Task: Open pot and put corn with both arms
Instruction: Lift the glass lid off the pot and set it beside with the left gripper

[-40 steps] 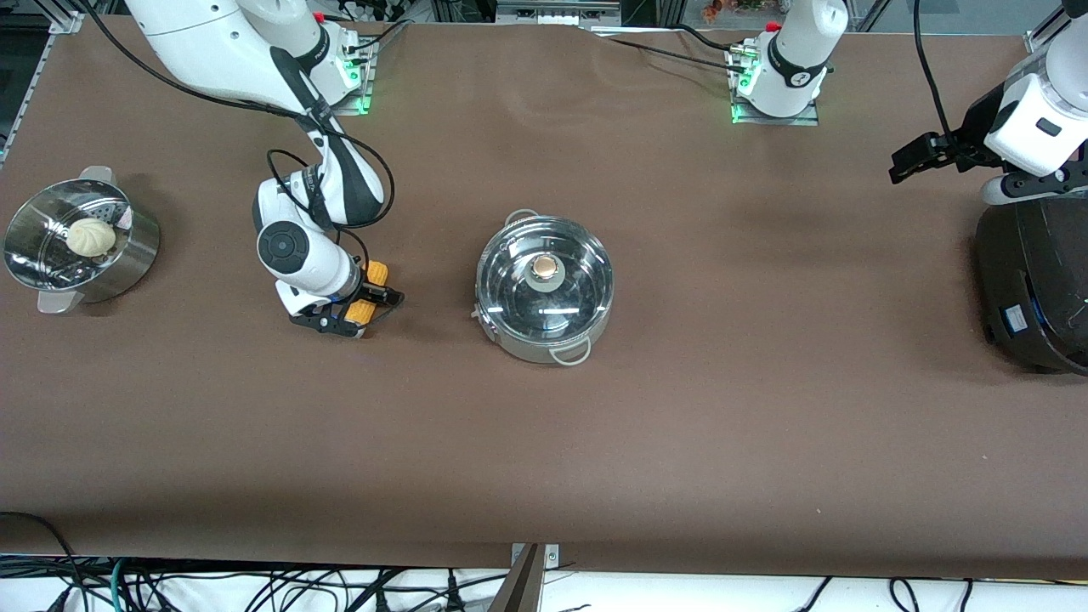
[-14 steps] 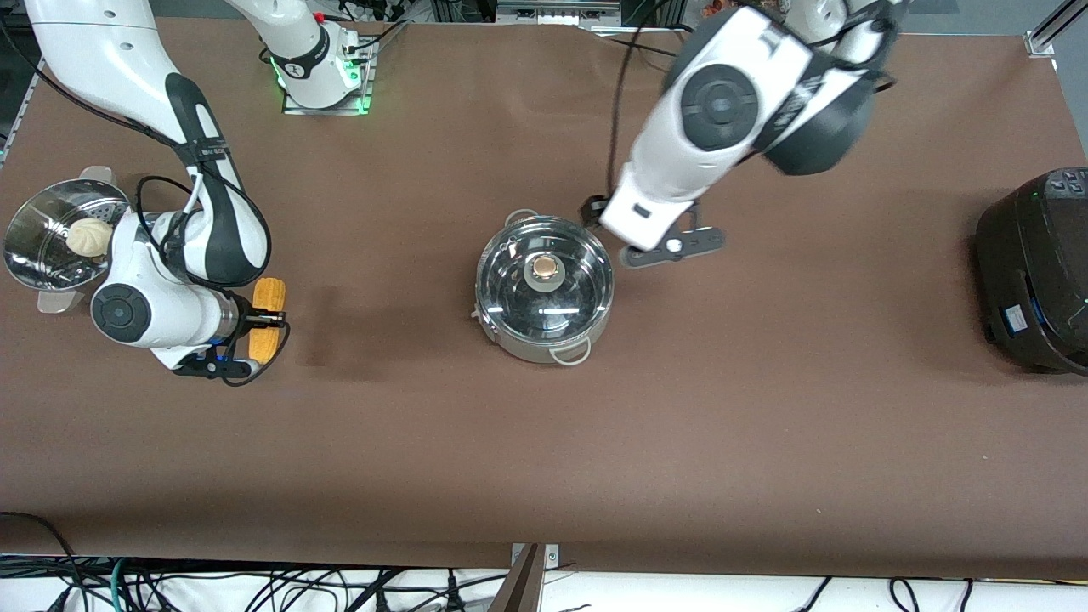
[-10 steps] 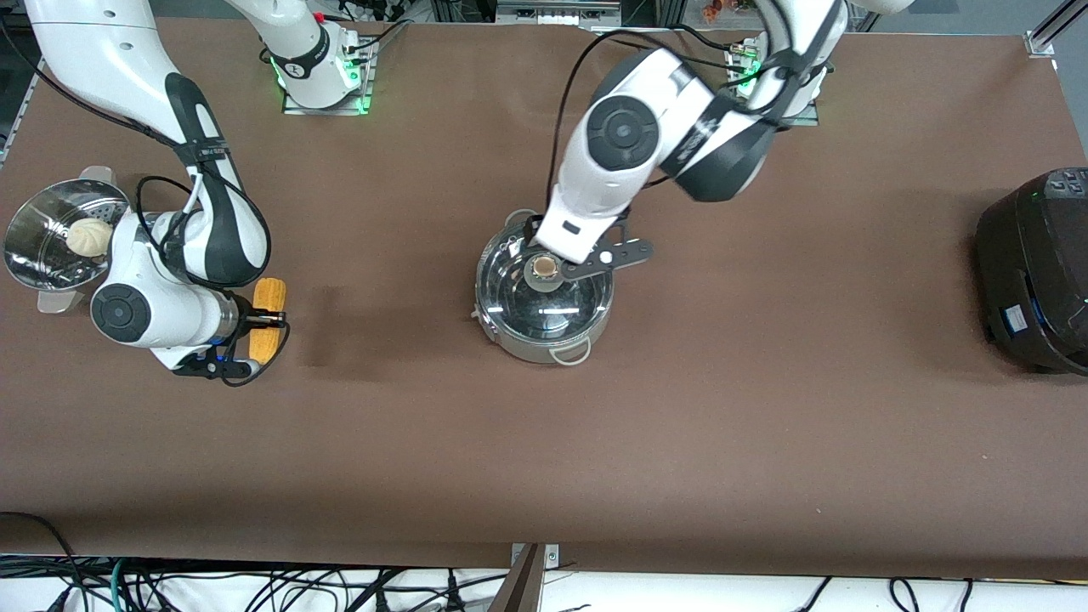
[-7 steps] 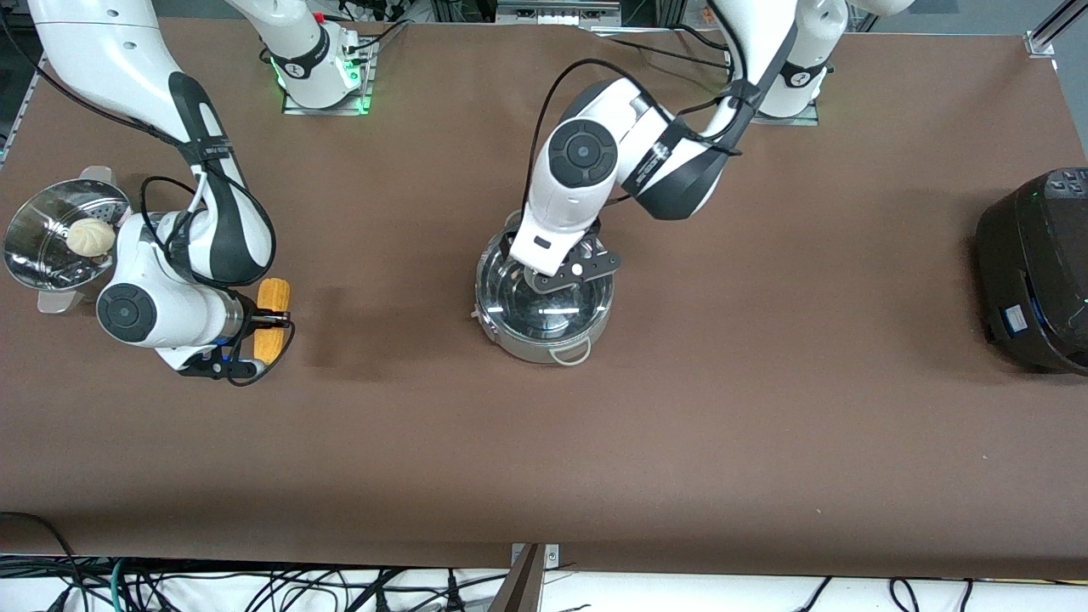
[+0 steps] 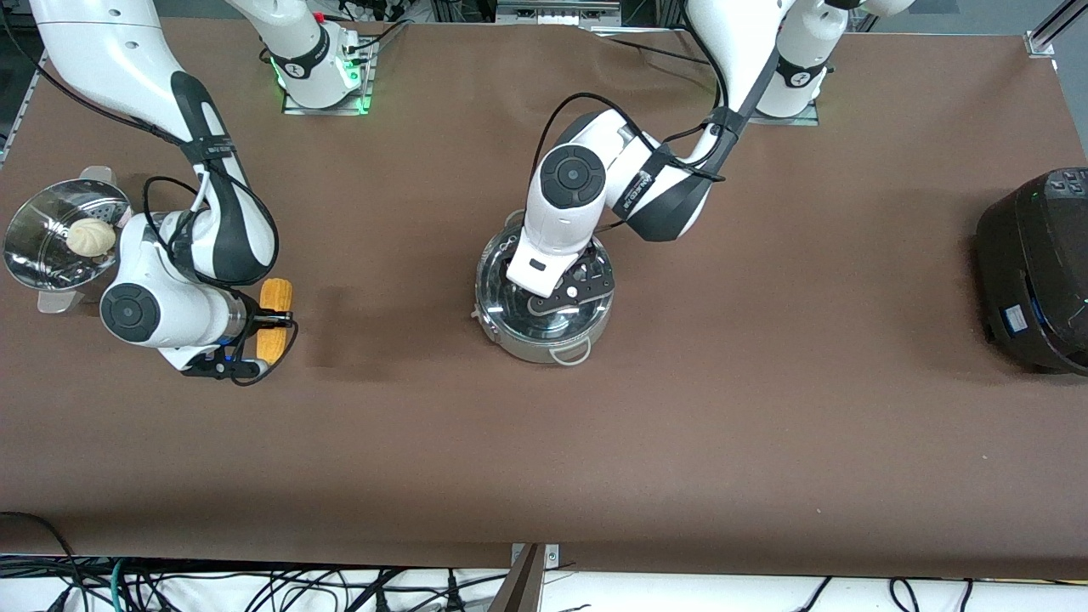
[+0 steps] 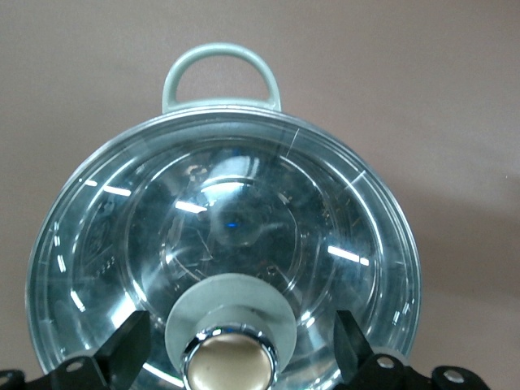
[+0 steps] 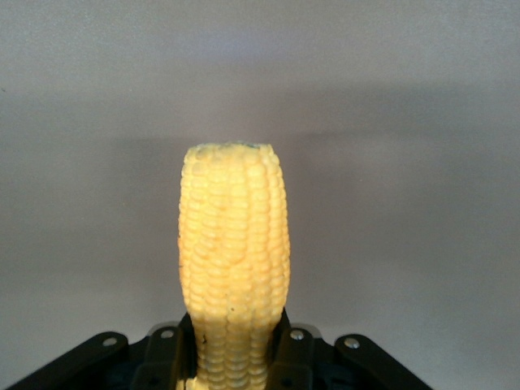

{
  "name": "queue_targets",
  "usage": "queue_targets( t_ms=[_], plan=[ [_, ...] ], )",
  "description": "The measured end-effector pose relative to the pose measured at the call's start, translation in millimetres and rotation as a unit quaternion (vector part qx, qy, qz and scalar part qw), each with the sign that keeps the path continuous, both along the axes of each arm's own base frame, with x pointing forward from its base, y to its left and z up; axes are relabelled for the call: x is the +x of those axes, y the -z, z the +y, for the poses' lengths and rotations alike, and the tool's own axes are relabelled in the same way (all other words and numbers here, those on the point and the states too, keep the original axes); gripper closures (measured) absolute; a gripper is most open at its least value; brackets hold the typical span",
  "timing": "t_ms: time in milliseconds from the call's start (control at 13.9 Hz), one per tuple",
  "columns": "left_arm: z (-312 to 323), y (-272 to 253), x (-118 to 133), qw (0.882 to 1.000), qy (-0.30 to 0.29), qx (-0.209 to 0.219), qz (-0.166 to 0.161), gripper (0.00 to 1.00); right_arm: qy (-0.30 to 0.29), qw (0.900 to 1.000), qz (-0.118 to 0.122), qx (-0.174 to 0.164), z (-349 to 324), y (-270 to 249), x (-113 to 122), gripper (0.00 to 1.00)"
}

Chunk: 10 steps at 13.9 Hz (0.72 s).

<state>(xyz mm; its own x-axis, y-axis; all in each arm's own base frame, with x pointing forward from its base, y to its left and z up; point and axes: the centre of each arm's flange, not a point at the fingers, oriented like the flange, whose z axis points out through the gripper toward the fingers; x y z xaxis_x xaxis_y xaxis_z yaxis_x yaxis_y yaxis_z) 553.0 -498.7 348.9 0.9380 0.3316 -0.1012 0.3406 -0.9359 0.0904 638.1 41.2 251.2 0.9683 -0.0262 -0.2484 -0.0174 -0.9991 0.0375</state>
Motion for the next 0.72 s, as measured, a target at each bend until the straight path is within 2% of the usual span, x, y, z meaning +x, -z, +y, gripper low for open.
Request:
queue_targets(
  t_ms=[216,360,432,576,719],
  plan=[
    [-0.6,3.8,0.4,1.000,0.000,0.001,0.000,0.03,-0.001,1.000,0.000,0.000,1.7,0.0,-0.1,0.67],
    [-1.6,2.5,0.2,1.000,0.001,-0.001,-0.002,0.22,-0.002,1.000,0.000,0.000,2.3,0.2,-0.2,0.67],
    [-2.2,2.4,-0.9,1.000,0.002,0.000,0.000,0.35,-0.002,1.000,0.000,0.000,2.5,0.3,-0.2,0.67],
    [-2.8,0.6,-4.7,1.000,0.005,0.004,0.008,0.52,-0.002,1.000,0.000,0.000,2.5,0.5,-0.2,0.67],
    [-9.0,-2.2,-11.7,1.000,0.010,0.001,0.013,0.52,-0.002,1.000,0.001,0.000,2.7,0.7,-0.3,0.67]
  ],
)
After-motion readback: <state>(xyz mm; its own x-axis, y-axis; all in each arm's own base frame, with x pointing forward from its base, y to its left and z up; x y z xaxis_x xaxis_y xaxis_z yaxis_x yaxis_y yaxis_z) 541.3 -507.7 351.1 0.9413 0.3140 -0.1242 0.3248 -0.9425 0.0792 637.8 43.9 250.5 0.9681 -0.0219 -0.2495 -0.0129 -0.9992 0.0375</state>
